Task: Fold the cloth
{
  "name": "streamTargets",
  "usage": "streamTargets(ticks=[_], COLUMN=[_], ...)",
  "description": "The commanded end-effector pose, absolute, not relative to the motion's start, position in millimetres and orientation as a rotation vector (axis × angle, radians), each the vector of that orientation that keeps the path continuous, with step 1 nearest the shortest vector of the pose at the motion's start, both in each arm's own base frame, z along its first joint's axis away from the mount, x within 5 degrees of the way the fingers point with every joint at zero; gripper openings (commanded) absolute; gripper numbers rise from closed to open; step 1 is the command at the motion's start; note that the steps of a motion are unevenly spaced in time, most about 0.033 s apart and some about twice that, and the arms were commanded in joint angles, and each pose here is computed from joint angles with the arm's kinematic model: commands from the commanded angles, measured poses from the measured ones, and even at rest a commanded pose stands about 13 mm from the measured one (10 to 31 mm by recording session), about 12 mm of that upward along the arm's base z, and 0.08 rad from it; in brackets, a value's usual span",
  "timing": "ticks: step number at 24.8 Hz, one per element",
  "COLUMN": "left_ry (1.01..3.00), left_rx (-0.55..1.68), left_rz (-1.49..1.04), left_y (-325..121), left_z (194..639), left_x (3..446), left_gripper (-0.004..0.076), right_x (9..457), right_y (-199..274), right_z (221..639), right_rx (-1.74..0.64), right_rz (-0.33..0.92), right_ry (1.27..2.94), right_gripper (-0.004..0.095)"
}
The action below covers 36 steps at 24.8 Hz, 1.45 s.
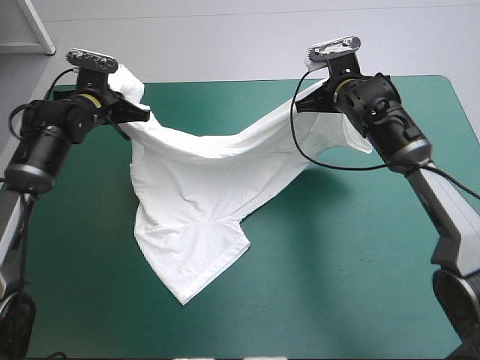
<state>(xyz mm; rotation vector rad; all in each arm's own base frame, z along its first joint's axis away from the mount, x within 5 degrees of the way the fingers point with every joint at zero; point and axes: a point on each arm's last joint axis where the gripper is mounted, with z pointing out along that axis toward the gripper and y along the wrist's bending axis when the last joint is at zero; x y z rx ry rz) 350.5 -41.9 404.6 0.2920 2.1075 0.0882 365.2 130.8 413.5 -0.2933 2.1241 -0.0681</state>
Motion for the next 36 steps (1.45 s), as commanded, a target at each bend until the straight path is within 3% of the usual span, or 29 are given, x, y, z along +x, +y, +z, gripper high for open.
streamTargets(ticks=[1,6,8,11,13,14,15,17,23,30,36], left_ry=[1.946,1.842,1.827,1.859,1.929,1.967,1.997,2.063,2.173,2.354,2.349], left_rx=[0.233,0.235,0.241,0.242,0.247,0.252,0.242,0.215,0.192,0.267,0.288], left_rz=[0.048,0.036,0.036,0.04,0.057,0.074,0.082,0.073,-0.054,-0.163,-0.319], left_y=[-44.3,-48.8,-50.1,-48.5,-45.7,-43.5,-40.8,-37.0,-36.4,-39.0,-44.9], left_z=[390.7,329.6,317.9,318.3,338.3,354.5,376.7,416.6,462.9,474.4,472.5], left_x=[393.1,451.3,459.4,457.2,443.8,433.5,418.7,384.8,310.7,253.1,206.1], left_gripper=[-0.0008,0.0015,0.0145,0.0426,0.0619,0.0643,0.0637,0.0636,0.0617,0.0584,0.0584], right_x=[405.0,442.5,446.8,443.7,434.1,426.1,415.6,387.2,328.9,283.4,264.7], right_y=[116.1,122.5,124.5,121.5,116.1,112.0,107.7,97.9,78.6,66.3,65.4], right_z=[398.3,351.6,350.4,356.1,365.1,373.6,384.0,412.8,457.8,478.3,472.2], right_rx=[-0.262,-0.337,-0.383,-0.334,-0.28,-0.263,-0.249,-0.221,-0.179,-0.169,-0.188], right_rz=[-0.083,-0.135,-0.156,-0.144,-0.148,-0.16,-0.168,-0.163,-0.153,-0.123,-0.068], right_ry=[2.033,2.029,1.983,2.006,2.074,2.095,2.117,2.14,2.186,2.264,2.334], right_gripper=[-0.0019,-0.0004,0.0073,0.0339,0.0662,0.0786,0.0848,0.0821,0.069,0.065,0.0649])
